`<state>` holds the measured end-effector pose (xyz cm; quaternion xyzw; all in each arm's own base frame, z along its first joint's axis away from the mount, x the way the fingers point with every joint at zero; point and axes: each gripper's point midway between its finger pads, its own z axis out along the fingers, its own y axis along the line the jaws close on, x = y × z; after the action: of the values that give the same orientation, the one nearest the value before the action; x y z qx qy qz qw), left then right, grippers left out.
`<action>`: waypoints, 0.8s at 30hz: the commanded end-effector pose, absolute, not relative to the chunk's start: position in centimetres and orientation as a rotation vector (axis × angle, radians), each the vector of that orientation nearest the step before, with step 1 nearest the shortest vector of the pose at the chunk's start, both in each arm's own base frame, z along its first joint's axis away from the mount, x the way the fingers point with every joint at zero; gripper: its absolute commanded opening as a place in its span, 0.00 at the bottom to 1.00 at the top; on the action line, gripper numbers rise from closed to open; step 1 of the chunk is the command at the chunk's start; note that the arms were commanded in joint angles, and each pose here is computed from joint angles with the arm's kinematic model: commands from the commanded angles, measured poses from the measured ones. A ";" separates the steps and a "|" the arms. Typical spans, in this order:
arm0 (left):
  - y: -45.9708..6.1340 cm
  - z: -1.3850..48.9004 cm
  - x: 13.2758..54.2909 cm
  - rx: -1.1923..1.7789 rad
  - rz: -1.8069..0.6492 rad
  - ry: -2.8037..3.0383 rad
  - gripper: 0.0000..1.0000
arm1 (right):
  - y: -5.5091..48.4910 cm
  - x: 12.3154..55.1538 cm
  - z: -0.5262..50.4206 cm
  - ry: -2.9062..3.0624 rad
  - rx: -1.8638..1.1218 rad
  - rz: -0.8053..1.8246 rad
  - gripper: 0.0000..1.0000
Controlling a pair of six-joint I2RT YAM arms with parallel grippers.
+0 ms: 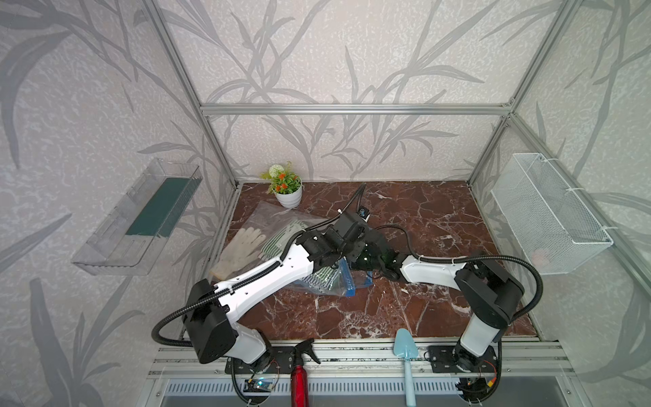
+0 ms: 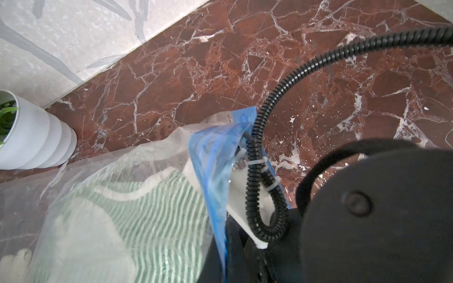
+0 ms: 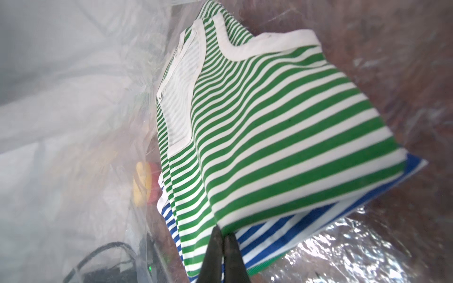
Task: Take the tank top out of the vacuum bag
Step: Take out the tank top from the vacuum bag.
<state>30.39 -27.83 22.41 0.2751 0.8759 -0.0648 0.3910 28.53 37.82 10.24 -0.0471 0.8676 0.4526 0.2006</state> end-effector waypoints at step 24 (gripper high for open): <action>-27.2 23.8 31.2 0.668 -0.144 2.191 0.00 | 31.5 25.6 10.0 2.417 -0.019 1.218 0.00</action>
<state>30.86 -27.17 23.04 0.2649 0.8744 -0.0565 0.4025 25.60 31.70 10.72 -0.0149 0.8737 0.4334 0.2202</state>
